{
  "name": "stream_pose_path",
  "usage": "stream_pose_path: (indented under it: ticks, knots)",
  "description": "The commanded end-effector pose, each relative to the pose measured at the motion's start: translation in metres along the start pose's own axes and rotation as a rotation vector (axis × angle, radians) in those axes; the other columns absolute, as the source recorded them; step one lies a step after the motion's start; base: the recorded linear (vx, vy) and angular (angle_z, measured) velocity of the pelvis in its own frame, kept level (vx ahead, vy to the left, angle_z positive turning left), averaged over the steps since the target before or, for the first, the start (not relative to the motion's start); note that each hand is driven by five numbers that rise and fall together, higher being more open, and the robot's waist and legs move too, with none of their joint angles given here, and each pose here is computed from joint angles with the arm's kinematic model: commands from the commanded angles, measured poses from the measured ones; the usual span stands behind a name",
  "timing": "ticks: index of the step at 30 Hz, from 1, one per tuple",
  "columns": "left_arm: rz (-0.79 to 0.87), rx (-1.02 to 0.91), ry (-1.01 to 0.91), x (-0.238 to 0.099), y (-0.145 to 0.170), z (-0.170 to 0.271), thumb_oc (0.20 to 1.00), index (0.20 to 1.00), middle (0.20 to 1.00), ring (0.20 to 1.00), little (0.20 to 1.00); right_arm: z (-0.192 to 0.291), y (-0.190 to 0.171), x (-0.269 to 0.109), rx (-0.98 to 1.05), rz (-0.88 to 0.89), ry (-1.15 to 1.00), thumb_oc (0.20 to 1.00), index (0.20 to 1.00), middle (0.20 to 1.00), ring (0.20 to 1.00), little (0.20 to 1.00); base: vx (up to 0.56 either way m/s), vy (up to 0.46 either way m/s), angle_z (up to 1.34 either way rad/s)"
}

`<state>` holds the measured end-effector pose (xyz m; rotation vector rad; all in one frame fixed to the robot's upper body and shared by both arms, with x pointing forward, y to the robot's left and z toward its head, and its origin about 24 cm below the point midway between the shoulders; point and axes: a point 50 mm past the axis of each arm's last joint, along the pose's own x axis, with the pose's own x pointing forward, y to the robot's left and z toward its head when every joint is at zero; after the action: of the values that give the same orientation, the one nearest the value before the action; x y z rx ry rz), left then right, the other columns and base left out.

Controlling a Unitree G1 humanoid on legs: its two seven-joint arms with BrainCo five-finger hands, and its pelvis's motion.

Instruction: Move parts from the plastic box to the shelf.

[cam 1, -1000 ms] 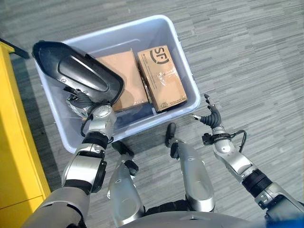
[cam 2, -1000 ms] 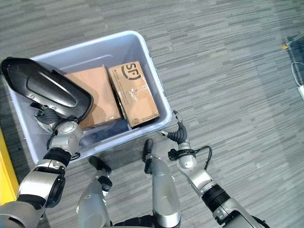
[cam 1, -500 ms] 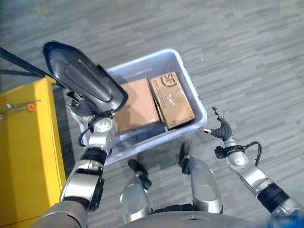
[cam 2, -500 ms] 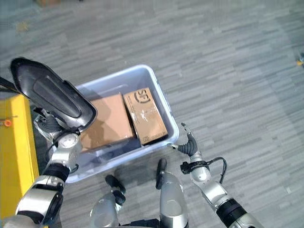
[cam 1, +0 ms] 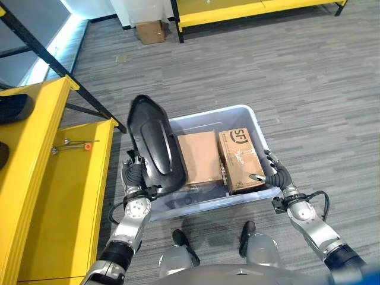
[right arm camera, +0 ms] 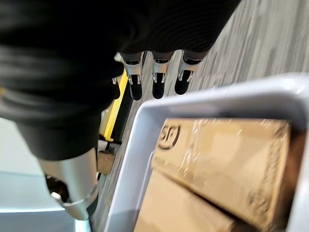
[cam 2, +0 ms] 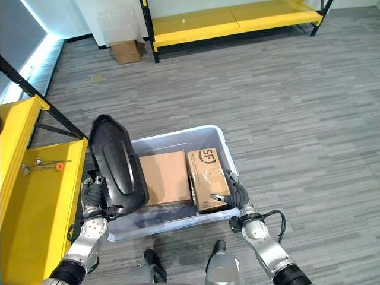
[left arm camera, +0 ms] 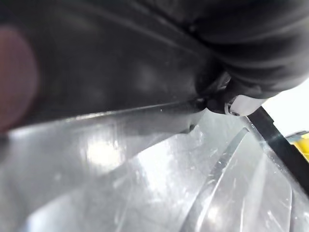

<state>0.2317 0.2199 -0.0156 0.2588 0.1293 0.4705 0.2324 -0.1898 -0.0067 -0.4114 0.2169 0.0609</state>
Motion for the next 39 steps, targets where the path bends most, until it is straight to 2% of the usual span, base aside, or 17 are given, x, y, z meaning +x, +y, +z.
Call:
stream_pose_path:
  ticks: [1, 4, 15, 21, 24, 32, 35, 39]
  knots:
    - [0.015, 0.033, -0.256, 0.019, 0.025, 0.043, 0.2, 0.2, 0.2, 0.2, 0.2, 0.022, 0.014, 0.005, 0.075, 0.031, -0.097, 1.0, 1.0, 1.0, 1.0, 1.0, -0.02, 0.258, 0.14]
    - [0.028, 0.072, -0.311, 0.017, 0.033, 0.048, 0.2, 0.2, 0.2, 0.2, 0.2, 0.022, 0.016, 0.006, 0.065, 0.051, -0.094, 1.0, 1.0, 1.0, 1.0, 1.0, -0.03, 0.249, 0.14]
    - [0.013, 0.117, -0.296, 0.018, 0.044, 0.047, 0.2, 0.2, 0.2, 0.2, 0.2, 0.031, 0.021, 0.011, 0.155, 0.016, -0.104, 1.0, 1.0, 1.0, 1.0, 1.0, -0.04, 0.096, 0.15]
    - [-0.039, 0.099, -0.263, 0.017, 0.026, 0.043, 0.2, 0.2, 0.2, 0.2, 0.2, 0.027, 0.01, 0.008, 0.162, -0.018, -0.101, 1.0, 1.0, 1.0, 1.0, 1.0, -0.05, -0.053, 0.75]
    - [-0.057, -0.001, -0.189, 0.014, 0.022, 0.035, 0.2, 0.2, 0.2, 0.2, 0.2, 0.025, 0.009, 0.007, 0.18, -0.007, -0.108, 1.0, 1.0, 1.0, 1.0, 1.0, -0.09, -0.113, 0.62]
    - [-0.138, -0.033, -0.222, 0.01, 0.013, 0.043, 0.2, 0.2, 0.2, 0.2, 0.2, 0.024, 0.007, 0.004, 0.136, -0.018, -0.128, 1.0, 1.0, 1.0, 1.0, 1.0, -0.12, -0.098, 0.16]
    - [-0.229, -0.033, -0.249, 0.01, 0.0, 0.051, 0.2, 0.2, 0.2, 0.2, 0.2, 0.017, 0.004, 0.0, 0.147, -0.078, -0.096, 1.0, 1.0, 1.0, 1.0, 1.0, -0.13, -0.039, 1.15]
    - [-0.218, -0.041, -0.226, 0.008, -0.001, 0.05, 0.2, 0.2, 0.2, 0.2, 0.2, 0.011, 0.003, 0.001, 0.14, -0.078, -0.077, 1.0, 1.0, 1.0, 1.0, 1.0, -0.07, -0.01, 0.58]
